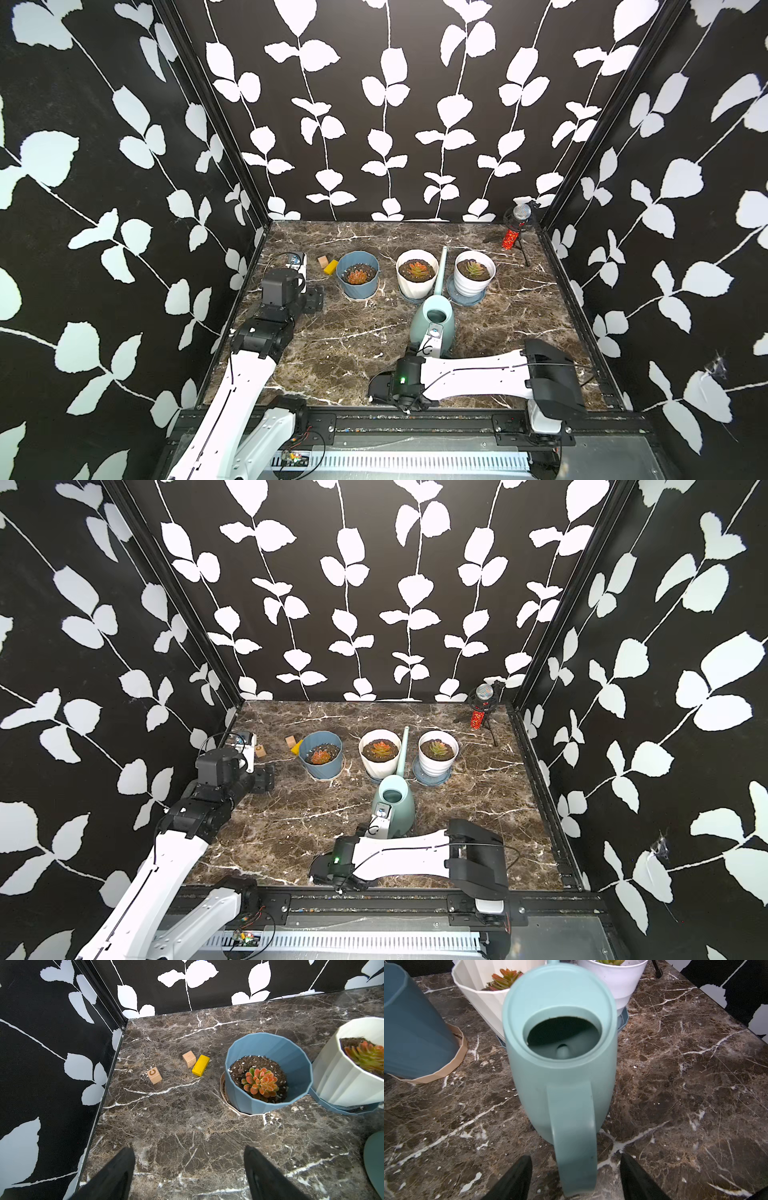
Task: Water the succulent around the soil edge
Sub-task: Place the watering can at the center of the board, then pick up the watering can from the center of the board.
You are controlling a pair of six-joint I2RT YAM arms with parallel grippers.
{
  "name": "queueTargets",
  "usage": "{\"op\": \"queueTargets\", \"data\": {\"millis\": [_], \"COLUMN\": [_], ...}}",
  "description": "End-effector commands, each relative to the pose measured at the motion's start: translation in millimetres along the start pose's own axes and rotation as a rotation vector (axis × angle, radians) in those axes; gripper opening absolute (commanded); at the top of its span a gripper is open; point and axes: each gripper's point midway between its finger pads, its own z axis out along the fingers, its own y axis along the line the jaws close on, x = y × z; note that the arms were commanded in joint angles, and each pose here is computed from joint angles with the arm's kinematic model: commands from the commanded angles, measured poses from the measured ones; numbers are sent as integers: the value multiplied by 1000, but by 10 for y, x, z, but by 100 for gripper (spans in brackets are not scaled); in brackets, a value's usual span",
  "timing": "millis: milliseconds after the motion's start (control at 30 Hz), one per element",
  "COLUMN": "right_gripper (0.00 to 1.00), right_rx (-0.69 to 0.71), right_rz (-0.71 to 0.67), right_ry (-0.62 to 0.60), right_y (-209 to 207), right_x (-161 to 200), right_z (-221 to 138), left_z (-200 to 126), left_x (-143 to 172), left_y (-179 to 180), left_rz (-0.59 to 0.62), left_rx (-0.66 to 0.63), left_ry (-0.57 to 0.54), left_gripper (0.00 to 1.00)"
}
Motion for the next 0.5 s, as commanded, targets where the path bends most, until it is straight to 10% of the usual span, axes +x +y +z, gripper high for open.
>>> {"op": "queueTargets", "data": {"millis": [0, 233, 467], "right_gripper": [71, 73, 73], "right_rx": [-40, -194, -349], "right_rz": [-29, -79, -166], "right_ry": [-51, -298, -472], "right_y": [-98, -244, -311], "right_x": [-191, -766, -1226], "right_z": [-216, -876, -1161], "left_z": [-38, -121, -320], "left_x": [-62, -204, -342], "left_y": [2, -326, -1431], "left_rz": [-12, 48, 231], "left_rx": [9, 109, 222], "left_ry": [-8, -11, -65], "left_gripper": [84, 79, 80]}}
